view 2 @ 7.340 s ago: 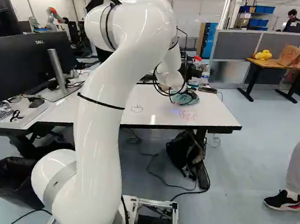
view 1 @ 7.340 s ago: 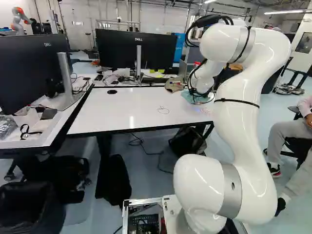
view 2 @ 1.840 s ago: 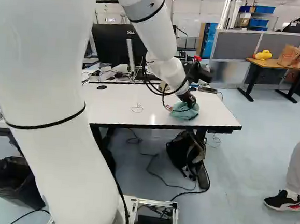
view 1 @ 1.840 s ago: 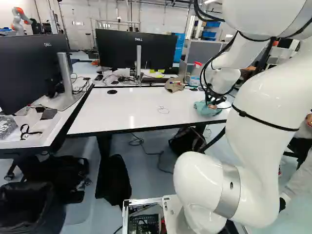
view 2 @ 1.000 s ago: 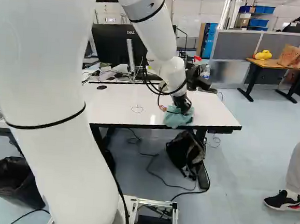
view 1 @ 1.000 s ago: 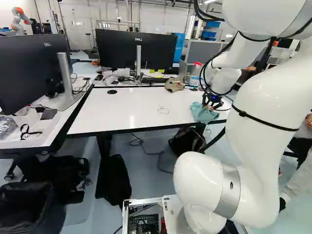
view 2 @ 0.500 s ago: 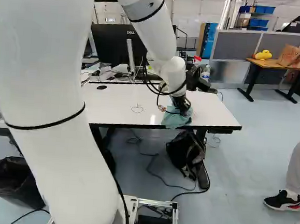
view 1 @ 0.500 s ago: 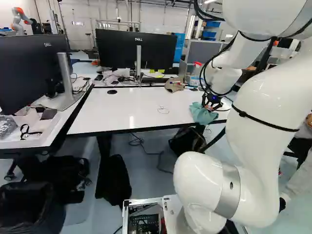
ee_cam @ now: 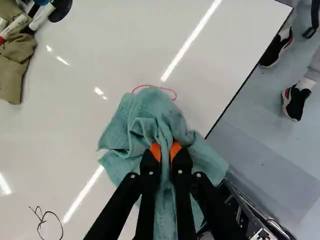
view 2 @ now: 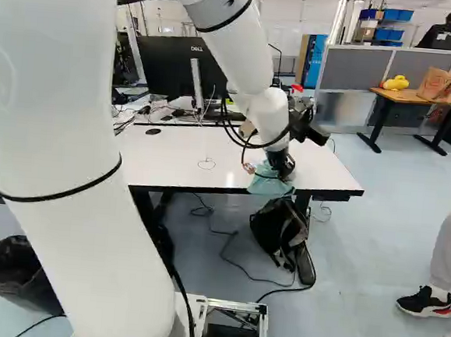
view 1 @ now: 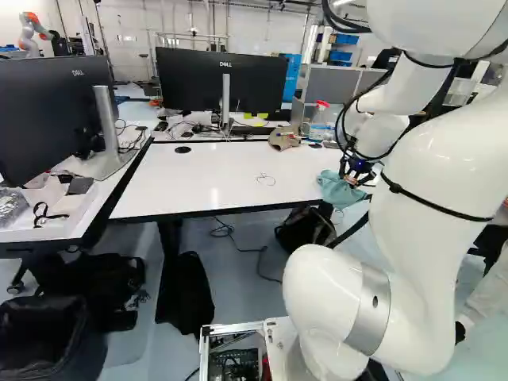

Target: Clean the table with the green towel

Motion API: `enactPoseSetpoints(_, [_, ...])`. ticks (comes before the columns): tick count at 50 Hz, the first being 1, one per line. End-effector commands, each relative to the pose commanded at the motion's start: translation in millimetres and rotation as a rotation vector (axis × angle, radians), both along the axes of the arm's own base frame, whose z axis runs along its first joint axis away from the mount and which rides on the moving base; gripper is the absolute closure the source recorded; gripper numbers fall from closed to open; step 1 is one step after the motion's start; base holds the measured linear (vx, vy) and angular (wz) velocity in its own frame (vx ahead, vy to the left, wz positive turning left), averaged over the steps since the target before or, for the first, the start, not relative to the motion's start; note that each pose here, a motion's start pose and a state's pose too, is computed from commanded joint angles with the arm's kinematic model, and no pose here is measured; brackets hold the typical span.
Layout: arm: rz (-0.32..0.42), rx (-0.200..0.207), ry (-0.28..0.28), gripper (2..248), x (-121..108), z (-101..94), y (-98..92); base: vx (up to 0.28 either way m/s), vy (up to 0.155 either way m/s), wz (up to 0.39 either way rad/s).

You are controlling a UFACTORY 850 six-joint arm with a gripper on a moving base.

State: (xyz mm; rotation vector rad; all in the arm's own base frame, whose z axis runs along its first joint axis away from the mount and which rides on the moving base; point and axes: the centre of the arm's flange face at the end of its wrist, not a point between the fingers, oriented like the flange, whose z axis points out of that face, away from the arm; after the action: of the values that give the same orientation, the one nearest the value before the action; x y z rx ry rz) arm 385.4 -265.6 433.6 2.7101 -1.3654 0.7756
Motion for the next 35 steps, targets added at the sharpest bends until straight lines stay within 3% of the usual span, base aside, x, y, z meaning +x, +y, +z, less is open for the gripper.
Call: enactPoseSetpoints(35, [-0.030,-0.015,-0.021,209,48.3,-1.1,-54.2,0.000,0.000,0.000])
